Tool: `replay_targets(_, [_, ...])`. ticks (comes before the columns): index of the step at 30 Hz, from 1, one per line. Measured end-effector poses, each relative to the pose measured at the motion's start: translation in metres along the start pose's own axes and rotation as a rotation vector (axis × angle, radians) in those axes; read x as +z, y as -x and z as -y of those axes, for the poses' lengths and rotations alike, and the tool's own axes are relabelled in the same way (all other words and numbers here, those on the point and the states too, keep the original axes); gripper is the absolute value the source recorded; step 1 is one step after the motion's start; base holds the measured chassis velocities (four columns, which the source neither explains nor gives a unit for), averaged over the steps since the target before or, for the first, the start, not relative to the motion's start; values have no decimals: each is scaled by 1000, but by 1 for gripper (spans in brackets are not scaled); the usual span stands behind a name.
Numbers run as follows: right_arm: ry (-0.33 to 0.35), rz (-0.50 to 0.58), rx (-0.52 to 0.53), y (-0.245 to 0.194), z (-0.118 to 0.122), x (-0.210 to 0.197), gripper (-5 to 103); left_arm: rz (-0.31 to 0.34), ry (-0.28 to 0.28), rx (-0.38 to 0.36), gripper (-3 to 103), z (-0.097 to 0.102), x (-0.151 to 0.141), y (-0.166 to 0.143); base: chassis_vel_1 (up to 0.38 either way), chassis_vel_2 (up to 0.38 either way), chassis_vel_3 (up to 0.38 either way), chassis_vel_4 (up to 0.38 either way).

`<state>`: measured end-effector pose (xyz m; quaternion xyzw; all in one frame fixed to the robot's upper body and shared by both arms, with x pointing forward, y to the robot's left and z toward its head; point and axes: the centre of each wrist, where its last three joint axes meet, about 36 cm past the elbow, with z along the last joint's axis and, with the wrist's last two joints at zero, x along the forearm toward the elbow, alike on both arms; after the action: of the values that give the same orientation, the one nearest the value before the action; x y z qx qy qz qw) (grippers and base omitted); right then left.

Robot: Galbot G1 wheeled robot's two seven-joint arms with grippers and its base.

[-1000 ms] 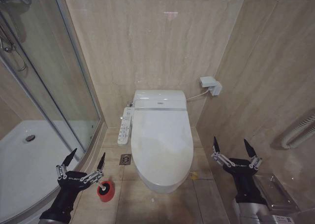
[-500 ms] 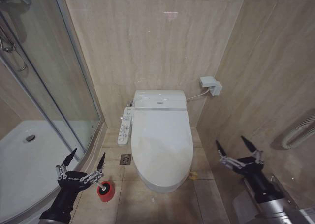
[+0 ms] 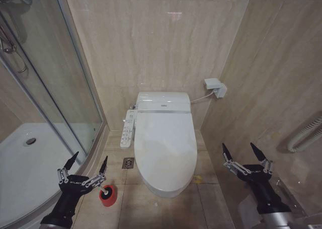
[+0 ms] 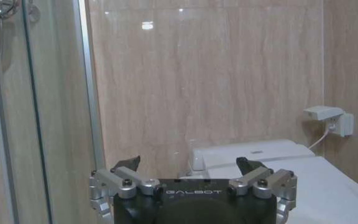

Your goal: Open the toilet lid, clean the toilet bowl with a toilet brush, close the toilet lid, and flush.

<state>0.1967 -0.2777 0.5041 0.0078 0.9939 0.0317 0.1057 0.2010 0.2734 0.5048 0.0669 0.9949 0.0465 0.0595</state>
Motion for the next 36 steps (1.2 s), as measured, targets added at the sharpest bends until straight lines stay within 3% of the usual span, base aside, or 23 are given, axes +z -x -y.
replay_targets(10, [-17,-11,98,-3,-3,1,100,0,0,0,100,0,0,0,0,0,0,0])
replay_targets(36, [20,-46,57,2,-3,0,100,0,0,0,100,0,0,0,0,0,0,0])
